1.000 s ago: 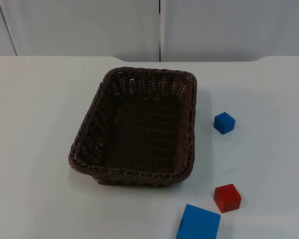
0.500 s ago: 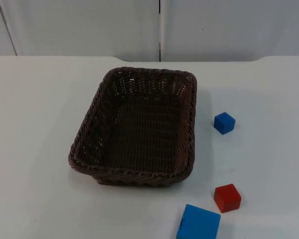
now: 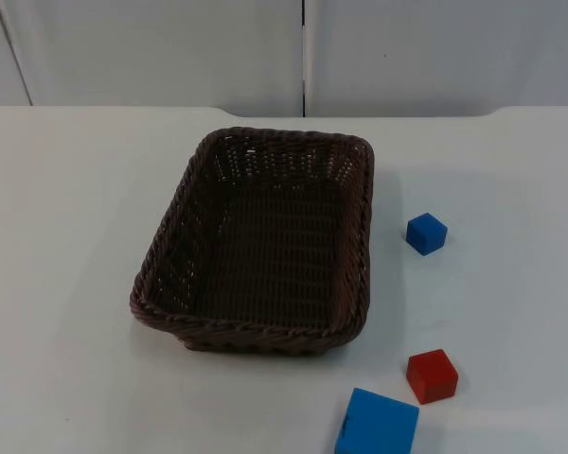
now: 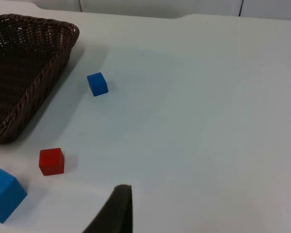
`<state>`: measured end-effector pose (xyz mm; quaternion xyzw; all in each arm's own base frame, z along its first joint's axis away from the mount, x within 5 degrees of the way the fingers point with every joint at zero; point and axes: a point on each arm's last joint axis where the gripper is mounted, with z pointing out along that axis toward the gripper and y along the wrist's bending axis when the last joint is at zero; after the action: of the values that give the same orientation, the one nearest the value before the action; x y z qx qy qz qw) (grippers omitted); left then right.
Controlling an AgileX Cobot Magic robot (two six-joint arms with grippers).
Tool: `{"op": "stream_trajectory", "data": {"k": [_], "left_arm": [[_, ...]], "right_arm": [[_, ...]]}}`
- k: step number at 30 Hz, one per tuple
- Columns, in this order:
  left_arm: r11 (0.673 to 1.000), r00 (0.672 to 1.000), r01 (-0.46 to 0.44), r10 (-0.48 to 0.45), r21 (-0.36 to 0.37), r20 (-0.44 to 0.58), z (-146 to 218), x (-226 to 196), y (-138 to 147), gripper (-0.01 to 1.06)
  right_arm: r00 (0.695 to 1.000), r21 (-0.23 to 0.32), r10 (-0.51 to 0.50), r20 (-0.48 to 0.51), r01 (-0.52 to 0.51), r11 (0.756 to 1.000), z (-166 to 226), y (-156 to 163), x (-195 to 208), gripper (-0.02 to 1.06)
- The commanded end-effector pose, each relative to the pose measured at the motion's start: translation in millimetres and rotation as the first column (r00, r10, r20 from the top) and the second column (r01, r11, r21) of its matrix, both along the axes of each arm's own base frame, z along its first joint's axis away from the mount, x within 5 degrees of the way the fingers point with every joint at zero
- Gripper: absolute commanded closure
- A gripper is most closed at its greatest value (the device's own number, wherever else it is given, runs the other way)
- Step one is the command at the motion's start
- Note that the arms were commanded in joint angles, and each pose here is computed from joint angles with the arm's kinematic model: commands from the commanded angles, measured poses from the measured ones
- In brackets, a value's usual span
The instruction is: Pick up the basket with the left hand and place the largest block into the basket with the right hand.
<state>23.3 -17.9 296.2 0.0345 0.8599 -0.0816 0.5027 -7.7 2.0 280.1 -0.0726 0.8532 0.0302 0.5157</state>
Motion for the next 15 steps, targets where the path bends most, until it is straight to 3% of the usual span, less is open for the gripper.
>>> {"op": "stream_trajectory", "data": {"k": [1, 15], "left_arm": [[0.999, 0.999, 0.026, -0.026, -0.018, 0.022, 4.8, 6.9, -2.7, 0.0], [0.99, 0.993, 0.101, -0.093, -0.102, 0.077, 15.3, 33.8, -10.8, 0.0]], "right_arm": [[1.0, 0.003, -0.002, 0.009, 0.002, 1.0, 0.0, 0.4, 0.0, -0.01], [1.0, 0.003, -0.002, 0.009, 0.002, 1.0, 0.0, 0.4, 0.0, -0.01]]}}
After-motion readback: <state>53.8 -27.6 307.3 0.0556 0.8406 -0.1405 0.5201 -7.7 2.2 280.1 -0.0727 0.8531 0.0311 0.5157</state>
